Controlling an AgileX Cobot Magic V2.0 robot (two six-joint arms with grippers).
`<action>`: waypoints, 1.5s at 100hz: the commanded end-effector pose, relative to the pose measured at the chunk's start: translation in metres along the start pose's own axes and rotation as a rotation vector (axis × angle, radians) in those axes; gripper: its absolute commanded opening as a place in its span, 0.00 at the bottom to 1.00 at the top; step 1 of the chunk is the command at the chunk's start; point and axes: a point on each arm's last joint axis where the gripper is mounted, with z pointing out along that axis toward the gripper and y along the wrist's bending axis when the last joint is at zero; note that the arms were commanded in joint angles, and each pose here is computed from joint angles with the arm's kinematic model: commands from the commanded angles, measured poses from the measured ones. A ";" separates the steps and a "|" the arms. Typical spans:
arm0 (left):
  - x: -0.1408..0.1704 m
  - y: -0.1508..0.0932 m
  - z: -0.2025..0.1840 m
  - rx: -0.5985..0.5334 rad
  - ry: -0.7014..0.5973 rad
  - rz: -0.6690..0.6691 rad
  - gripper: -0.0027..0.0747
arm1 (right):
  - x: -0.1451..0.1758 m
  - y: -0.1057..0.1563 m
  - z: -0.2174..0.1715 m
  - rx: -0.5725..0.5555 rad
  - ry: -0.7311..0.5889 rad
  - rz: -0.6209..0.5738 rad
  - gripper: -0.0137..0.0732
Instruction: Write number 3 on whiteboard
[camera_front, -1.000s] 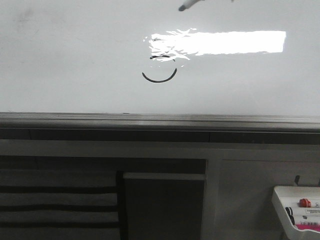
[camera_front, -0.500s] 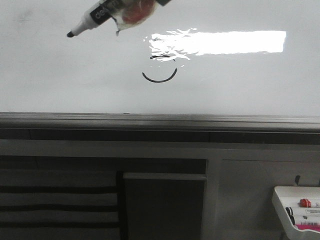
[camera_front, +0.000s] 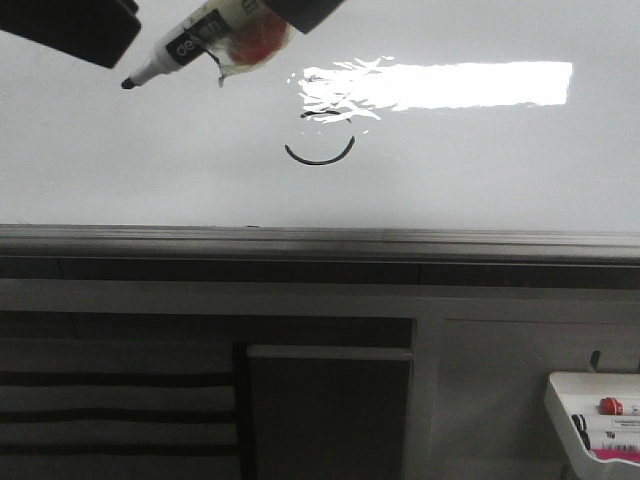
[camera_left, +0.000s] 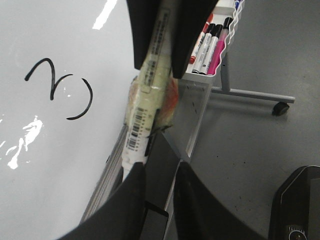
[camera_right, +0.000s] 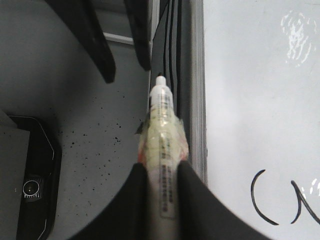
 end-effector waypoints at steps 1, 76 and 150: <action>-0.015 0.007 -0.001 -0.044 -0.063 0.001 0.18 | -0.012 -0.004 -0.015 0.075 -0.072 -0.027 0.09; -0.022 0.019 0.016 -0.006 -0.028 0.007 0.32 | -0.017 -0.002 -0.015 0.075 -0.086 -0.068 0.09; -0.022 0.021 0.018 -0.023 -0.029 0.005 0.03 | -0.017 0.000 -0.015 0.051 -0.097 -0.051 0.09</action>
